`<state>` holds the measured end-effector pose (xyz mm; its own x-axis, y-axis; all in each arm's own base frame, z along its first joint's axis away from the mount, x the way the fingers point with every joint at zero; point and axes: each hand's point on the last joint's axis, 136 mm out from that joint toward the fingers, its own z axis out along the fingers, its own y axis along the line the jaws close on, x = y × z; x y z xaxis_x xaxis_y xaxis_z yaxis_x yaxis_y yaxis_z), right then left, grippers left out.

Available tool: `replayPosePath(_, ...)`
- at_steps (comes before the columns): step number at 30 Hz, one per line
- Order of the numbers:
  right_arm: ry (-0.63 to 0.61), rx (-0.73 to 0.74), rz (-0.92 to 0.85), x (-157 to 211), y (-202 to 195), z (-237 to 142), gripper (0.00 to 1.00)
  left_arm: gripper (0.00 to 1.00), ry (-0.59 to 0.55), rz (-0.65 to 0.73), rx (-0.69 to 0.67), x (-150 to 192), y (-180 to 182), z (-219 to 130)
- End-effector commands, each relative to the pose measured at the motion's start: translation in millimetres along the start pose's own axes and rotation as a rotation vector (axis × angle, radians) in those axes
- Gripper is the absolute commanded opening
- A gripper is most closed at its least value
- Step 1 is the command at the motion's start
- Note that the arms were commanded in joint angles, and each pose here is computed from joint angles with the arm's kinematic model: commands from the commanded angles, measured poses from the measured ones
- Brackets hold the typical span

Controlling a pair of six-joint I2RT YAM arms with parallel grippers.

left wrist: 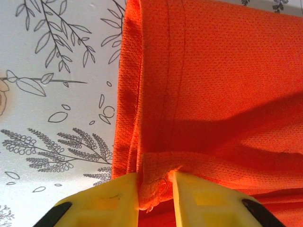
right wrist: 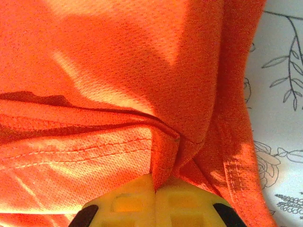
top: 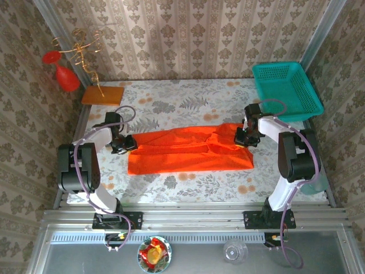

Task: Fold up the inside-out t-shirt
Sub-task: Fold the T-shirt at the center of the table.

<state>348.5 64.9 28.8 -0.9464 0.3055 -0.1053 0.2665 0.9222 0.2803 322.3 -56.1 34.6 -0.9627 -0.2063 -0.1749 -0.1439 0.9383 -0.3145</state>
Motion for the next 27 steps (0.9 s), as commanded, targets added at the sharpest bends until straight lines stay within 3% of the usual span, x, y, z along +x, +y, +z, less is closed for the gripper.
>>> replayPosePath(1,-0.049,-0.013,-0.015,-10.5,8.5,-22.9,0.00,0.25,-0.035,-0.013,0.016,-14.5,-3.1,-8.2)
replayPosePath(7,-0.077,0.001,-0.027,-16.0,7.3,-37.1,0.00,0.31,-0.105,-0.028,0.045,-31.9,-5.5,-22.4)
replayPosePath(18,-0.070,-0.001,-0.021,-13.0,6.4,-37.0,0.00,0.27,-0.052,-0.040,0.186,-27.3,-21.4,-8.9)
replayPosePath(27,-0.078,0.006,-0.023,-14.5,6.6,-41.1,0.00,0.29,-0.031,-0.041,0.143,-16.0,-13.5,-12.1)
